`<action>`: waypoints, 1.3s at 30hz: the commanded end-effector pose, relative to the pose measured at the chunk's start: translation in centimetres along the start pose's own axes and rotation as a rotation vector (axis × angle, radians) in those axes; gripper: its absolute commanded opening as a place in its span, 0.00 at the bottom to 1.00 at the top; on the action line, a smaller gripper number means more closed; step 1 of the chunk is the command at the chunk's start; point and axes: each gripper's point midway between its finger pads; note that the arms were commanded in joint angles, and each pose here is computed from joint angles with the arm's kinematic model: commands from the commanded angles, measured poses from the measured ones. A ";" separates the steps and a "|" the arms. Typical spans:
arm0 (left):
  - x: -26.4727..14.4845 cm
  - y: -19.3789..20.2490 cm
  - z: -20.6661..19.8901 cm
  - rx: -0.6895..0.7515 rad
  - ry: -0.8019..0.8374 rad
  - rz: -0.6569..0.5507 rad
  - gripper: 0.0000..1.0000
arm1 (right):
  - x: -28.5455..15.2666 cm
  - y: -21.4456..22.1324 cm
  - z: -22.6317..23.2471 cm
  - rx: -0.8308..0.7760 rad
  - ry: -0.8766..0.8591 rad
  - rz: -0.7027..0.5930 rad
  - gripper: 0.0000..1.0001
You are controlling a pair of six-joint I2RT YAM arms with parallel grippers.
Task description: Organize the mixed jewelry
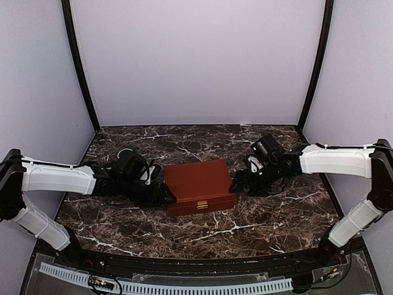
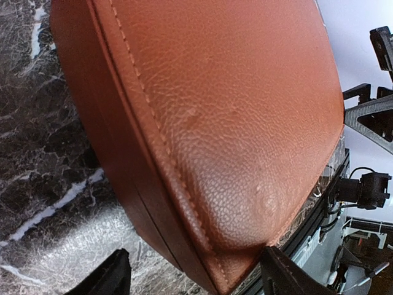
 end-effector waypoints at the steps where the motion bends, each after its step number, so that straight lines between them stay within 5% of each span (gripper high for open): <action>1: 0.4 0.5 0.4 0.001 -0.019 0.015 0.74 | 1.0 0.3 -1.1 0.006 0.046 0.002 0.82; 17: -0.1 -0.3 0.6 0.070 -0.066 -0.018 0.75 | 1.0 0.0 -1.5 -0.023 0.084 -0.038 0.82; 31: -0.8 -13.8 -5.9 0.444 0.015 -0.289 0.87 | -5.1 -8.8 9.9 -0.248 -0.106 -0.366 0.95; 39: -1.2 -23.1 2.1 0.380 -0.038 -0.405 0.87 | -4.5 -16.9 10.3 -0.234 -0.109 -0.490 0.95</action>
Point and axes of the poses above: each gripper's point midway between its finger pads, its own x axis out along the fingers, its own z axis along the line the jaws close on, y = z × x, and after that the axes turned 15 degrees about x, right-handed
